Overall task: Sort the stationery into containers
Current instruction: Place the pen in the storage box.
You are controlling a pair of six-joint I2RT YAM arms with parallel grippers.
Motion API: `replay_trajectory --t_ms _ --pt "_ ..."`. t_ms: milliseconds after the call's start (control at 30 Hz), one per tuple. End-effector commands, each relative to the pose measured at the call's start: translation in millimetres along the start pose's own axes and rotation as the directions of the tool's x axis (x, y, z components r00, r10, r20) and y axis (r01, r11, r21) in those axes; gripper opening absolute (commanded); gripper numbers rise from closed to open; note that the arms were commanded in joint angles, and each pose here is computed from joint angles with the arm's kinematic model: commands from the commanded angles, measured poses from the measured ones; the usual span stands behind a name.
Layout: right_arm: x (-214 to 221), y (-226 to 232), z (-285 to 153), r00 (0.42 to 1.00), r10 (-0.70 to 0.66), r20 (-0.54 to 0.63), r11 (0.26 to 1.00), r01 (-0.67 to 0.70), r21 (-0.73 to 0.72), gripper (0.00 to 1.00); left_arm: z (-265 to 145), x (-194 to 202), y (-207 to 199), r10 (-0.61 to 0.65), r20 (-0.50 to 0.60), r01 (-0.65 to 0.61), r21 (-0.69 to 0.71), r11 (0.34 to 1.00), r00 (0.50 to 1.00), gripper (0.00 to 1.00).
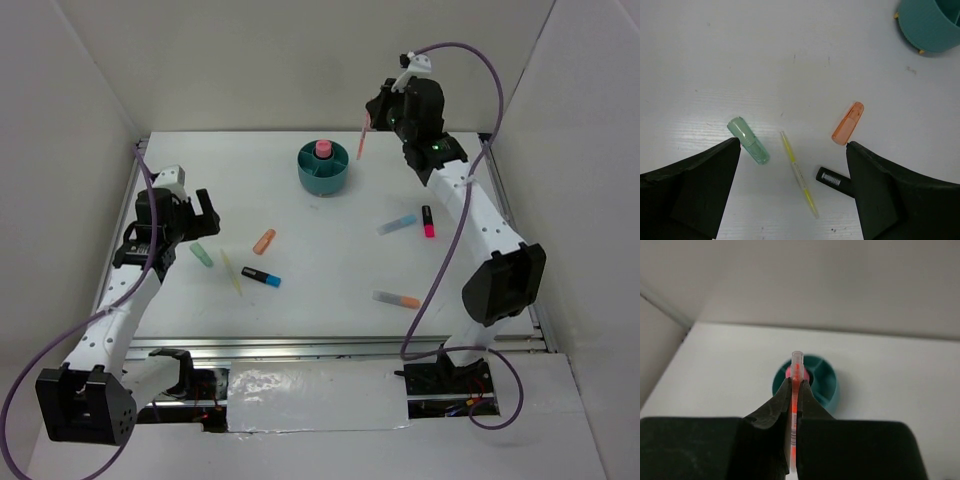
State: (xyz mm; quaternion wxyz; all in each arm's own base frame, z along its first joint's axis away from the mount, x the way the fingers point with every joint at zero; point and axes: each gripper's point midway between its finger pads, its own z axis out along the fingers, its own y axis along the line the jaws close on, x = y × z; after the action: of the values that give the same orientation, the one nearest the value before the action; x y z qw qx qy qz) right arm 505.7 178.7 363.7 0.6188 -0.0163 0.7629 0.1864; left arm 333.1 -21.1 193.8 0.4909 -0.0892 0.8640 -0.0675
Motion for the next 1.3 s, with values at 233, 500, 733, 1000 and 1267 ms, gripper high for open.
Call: replay_trajectory --t_ms 233,500,733,1000,1267 --pt "-22 -22 61 0.965 -0.021 0.261 0.999 0.009 0.045 0.0 6 -38 -22 0.026 0.142 -0.043 0.12 0.992 0.989 0.99" --pt "-9 -33 98 0.952 -0.091 0.291 0.995 0.075 0.066 0.0 18 -41 -22 0.03 0.134 -0.047 0.128 0.991 0.991 0.99" --pt "6 -38 125 0.95 -0.092 0.298 0.995 0.074 0.072 0.0 25 -44 -21 0.045 0.125 -0.061 0.128 0.99 0.991 0.99" --pt "19 -32 144 0.938 -0.144 0.316 0.989 0.131 0.062 0.0 33 -42 -19 0.052 0.107 -0.065 0.122 0.99 0.993 0.99" --pt "48 -29 162 0.943 -0.167 0.287 0.986 0.16 0.048 0.0 35 -44 0 0.043 0.102 -0.051 0.082 0.995 0.994 0.99"
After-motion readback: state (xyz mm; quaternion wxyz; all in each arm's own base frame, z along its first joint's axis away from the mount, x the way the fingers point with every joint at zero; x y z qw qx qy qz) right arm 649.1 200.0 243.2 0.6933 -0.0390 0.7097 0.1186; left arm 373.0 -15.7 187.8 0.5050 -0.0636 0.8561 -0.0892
